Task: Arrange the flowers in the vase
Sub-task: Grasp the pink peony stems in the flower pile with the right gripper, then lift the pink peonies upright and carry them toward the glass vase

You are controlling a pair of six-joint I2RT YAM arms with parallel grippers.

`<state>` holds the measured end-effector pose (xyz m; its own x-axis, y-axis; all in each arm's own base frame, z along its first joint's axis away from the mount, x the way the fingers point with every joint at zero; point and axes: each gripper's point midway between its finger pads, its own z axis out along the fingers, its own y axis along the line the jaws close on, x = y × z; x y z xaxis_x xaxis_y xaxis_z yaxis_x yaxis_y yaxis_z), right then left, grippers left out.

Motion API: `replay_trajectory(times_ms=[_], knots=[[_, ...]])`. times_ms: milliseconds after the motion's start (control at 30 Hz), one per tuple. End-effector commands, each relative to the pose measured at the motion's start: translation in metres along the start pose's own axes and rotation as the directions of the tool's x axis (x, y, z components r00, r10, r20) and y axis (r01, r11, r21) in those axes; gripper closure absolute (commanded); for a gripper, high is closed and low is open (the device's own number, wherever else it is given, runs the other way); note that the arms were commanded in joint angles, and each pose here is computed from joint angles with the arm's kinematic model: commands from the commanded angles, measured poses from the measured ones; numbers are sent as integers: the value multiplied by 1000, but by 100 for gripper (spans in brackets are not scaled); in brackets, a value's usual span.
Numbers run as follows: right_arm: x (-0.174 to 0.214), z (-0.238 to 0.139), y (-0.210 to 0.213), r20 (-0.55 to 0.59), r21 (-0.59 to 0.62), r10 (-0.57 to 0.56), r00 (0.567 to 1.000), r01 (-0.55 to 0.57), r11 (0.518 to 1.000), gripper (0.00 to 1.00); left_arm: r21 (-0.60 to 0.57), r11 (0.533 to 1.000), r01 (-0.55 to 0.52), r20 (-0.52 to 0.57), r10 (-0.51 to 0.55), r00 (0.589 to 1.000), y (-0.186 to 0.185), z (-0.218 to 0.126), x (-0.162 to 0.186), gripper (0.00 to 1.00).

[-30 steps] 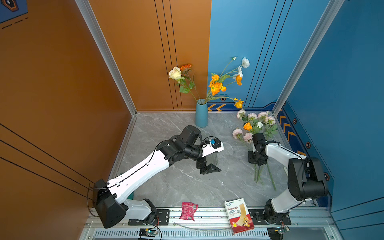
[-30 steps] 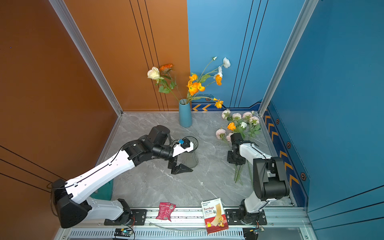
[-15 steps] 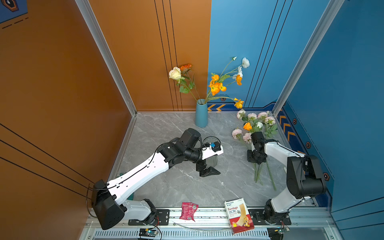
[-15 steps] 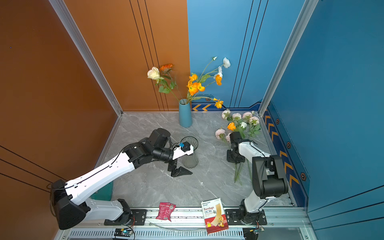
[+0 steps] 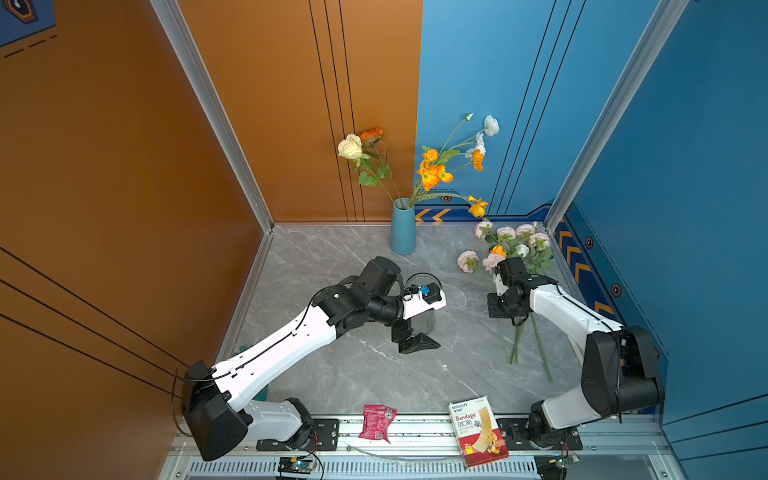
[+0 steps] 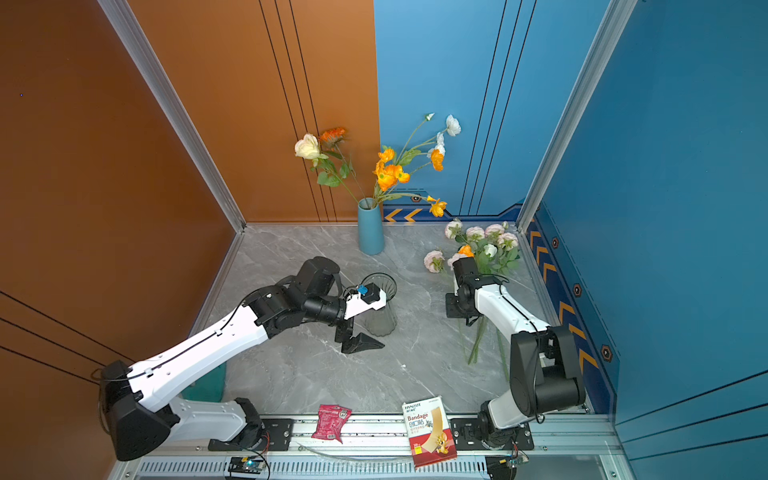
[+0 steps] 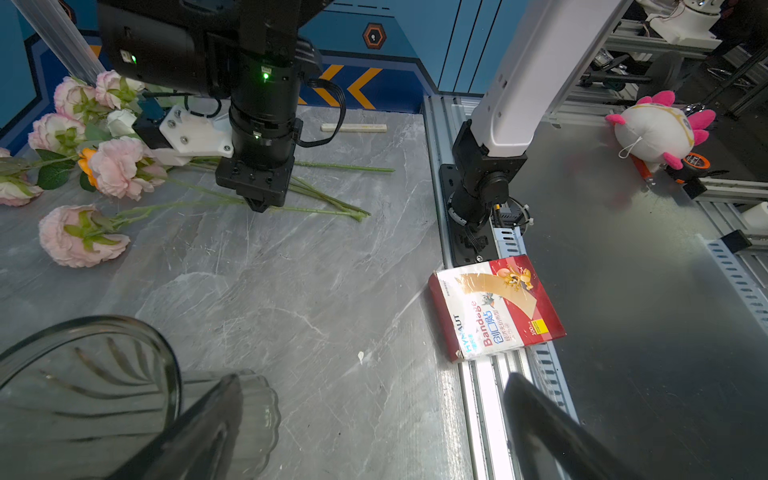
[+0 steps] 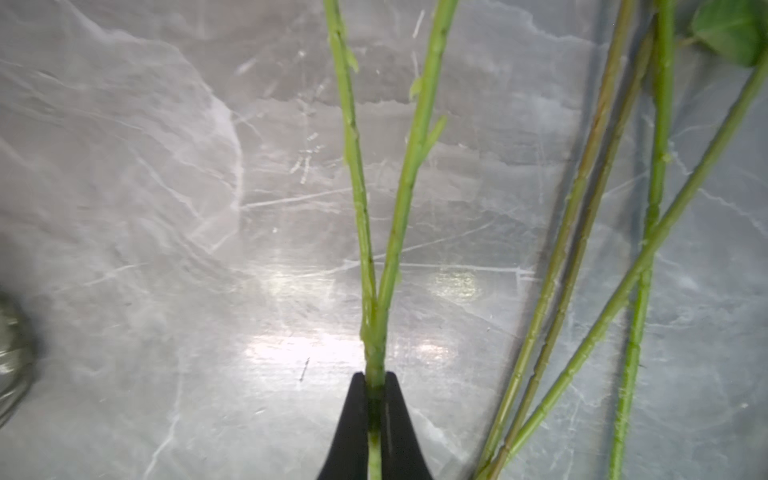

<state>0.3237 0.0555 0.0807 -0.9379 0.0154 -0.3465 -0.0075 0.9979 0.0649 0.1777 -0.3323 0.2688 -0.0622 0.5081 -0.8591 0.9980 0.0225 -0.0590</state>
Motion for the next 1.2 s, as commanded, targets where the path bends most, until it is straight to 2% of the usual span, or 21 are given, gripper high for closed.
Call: replay_trajectory(times_ms=[0,133,267,433,533,600,700,800,833,867,933,967,1033,1167], knots=[[-11,-23,16,49,-119,33,998,-27,993,100,-30,999,-21,21,22,1000,2,-8,-1,2],[-29,-44,32,158,-275,118,980,-71,959,100,-83,996,-38,58,43,997,8,-18,-7,2],[-50,-76,26,271,-338,252,929,-153,929,100,-167,984,-67,107,86,991,15,-35,-12,2],[-68,-115,0,361,-399,463,809,-315,861,100,-236,969,-69,183,115,976,23,-59,-22,2],[-81,-151,-9,478,-409,499,723,-319,855,100,-239,969,-55,230,111,967,28,-71,-26,2],[-93,-178,-7,563,-438,500,658,-275,856,100,-238,971,-36,261,100,960,32,-78,-29,2],[-110,-234,17,725,-465,436,533,-89,881,100,-241,970,-9,279,78,957,42,-85,-27,2],[-114,-284,61,849,-414,320,420,156,897,100,-261,965,21,280,55,959,54,-91,-22,2],[-113,-299,76,884,-387,288,369,230,893,100,-271,962,33,277,45,960,59,-93,-19,2],[-112,-313,90,911,-358,266,314,289,888,100,-280,959,45,276,36,960,64,-95,-16,2],[-109,-331,113,941,-319,246,233,366,874,100,-290,955,64,280,20,960,72,-99,-13,2],[-109,-337,125,948,-307,241,207,403,862,100,-292,954,74,287,14,958,75,-101,-13,2],[-111,-344,143,952,-304,246,184,448,840,100,-282,955,96,290,-11,957,78,-101,-9,2],[-120,-341,172,937,-348,290,193,496,796,100,-277,955,108,289,-25,957,81,-100,-7,2]])
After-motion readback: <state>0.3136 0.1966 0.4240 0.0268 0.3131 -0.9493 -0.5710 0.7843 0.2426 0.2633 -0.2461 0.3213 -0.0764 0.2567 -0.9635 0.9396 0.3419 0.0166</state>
